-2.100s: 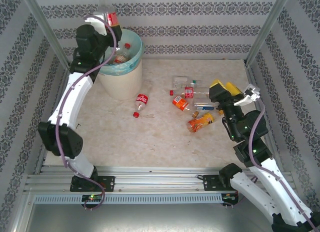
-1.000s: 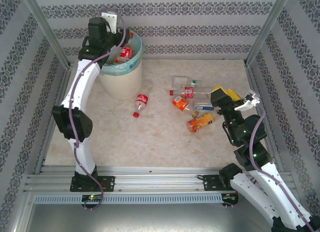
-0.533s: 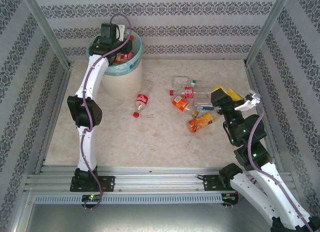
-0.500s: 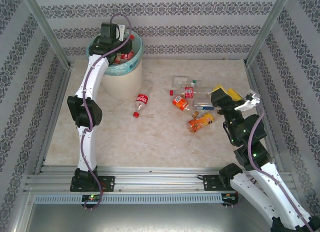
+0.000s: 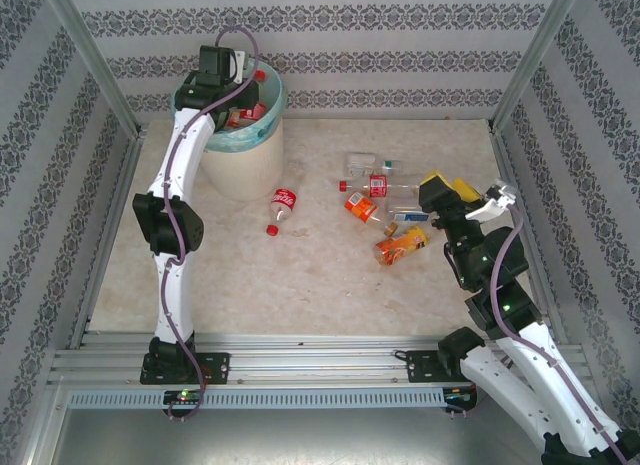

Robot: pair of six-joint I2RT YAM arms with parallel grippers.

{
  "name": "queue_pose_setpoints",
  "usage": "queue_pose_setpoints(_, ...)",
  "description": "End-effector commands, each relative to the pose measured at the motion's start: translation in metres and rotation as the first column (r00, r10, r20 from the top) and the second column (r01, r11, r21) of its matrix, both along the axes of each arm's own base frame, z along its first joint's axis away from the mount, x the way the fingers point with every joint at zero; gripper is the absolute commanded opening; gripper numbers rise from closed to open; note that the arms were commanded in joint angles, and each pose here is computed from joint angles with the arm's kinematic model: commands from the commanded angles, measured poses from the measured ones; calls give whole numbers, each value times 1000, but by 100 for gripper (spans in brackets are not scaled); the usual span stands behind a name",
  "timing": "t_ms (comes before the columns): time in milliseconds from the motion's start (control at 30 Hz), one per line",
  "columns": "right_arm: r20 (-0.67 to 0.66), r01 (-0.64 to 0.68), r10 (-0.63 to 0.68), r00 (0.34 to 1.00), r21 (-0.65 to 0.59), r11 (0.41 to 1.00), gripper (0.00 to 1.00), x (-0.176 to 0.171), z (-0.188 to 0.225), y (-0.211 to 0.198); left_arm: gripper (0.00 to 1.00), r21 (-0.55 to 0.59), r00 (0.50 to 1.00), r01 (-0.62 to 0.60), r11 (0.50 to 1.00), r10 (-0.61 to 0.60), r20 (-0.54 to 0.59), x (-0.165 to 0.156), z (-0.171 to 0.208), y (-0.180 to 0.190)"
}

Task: Put the plastic bottles in the bin

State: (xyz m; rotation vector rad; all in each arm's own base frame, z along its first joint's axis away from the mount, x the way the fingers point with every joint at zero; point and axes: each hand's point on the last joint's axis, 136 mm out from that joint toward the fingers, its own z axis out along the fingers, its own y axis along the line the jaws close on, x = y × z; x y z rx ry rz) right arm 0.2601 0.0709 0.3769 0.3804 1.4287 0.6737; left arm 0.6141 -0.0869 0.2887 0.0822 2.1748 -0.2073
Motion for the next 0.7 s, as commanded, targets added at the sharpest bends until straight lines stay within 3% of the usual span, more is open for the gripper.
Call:
queue_pose_setpoints(0,-32,27,-27,999,-7,1000,78,4,-6,-5,44,3,984,-54,999,53,-170,-18,-37,26)
queue_pose_setpoints(133,-111,16,-24,994,-72,997,78,12,-10,1,56,-107,999,-21,994,18,-27,-16,21,12)
queue_pose_setpoints(333,-247,-40,-2,969,-166,985,78,27,-27,15,60,-201,973,29,979,18,231,-33,129,5)
queue_pose_setpoints(533,-413,-131,6,910,-274,953,79,43,-57,33,60,-168,930,57,984,8,366,-81,200,3)
queue_pose_setpoints(667,-539,-54,-150,828,-344,937,83,50,-88,15,60,-99,902,123,987,-69,426,-117,218,-19)
